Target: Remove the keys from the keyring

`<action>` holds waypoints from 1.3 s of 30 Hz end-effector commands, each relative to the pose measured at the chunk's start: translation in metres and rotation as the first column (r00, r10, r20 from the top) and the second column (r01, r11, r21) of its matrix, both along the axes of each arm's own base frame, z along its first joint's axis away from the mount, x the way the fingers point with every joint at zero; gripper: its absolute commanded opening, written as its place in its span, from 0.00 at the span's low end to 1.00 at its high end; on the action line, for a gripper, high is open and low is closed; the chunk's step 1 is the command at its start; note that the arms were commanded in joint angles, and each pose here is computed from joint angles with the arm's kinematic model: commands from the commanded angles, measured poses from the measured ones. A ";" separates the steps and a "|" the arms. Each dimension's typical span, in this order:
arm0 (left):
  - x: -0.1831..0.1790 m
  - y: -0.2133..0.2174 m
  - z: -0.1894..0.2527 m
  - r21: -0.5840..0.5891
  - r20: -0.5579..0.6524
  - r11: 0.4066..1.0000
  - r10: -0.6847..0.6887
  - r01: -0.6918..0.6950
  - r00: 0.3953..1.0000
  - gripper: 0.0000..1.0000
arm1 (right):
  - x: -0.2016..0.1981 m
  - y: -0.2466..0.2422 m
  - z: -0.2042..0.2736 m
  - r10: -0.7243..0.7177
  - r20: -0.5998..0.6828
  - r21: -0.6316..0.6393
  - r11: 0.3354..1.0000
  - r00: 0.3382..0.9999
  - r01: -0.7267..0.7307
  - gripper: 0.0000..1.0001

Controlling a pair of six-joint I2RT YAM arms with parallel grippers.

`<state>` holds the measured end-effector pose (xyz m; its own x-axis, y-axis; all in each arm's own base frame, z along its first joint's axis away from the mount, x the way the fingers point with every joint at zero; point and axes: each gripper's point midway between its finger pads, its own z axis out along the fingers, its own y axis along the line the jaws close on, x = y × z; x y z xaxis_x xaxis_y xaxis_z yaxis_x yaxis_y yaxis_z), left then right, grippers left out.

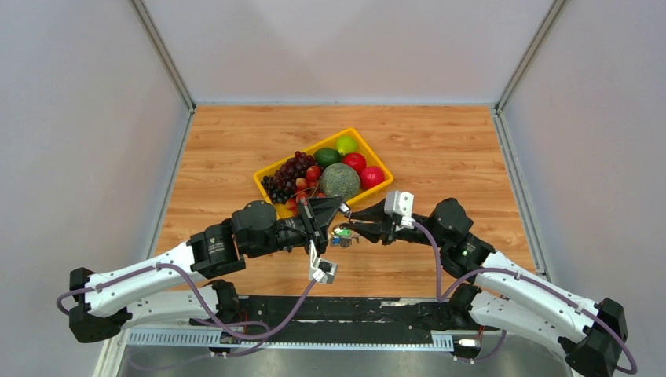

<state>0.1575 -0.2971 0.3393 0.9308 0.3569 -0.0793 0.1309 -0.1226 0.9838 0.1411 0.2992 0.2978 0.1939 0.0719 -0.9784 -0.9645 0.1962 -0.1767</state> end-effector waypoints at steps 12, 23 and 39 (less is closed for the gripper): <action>-0.005 0.002 0.026 -0.073 0.015 0.997 -0.022 0.023 1.000 0.00 | -0.009 -0.001 0.031 0.040 0.053 0.073 0.996 0.998 -0.044 0.13; -0.009 0.002 0.028 -0.080 0.008 0.996 -0.042 0.042 0.999 0.00 | -0.012 -0.001 0.032 0.055 0.061 0.079 0.995 0.997 -0.060 0.31; -0.015 0.002 0.032 -0.091 0.004 0.993 -0.072 0.072 0.997 0.00 | -0.024 0.003 0.031 0.131 0.071 0.067 0.988 0.989 -0.136 0.38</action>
<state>0.1507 -0.2974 0.3418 0.9416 0.3239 -0.0926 0.1363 -0.1149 0.9840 0.1260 0.3020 0.3031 0.1985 0.1049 -0.9745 -0.9756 0.1158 -0.1863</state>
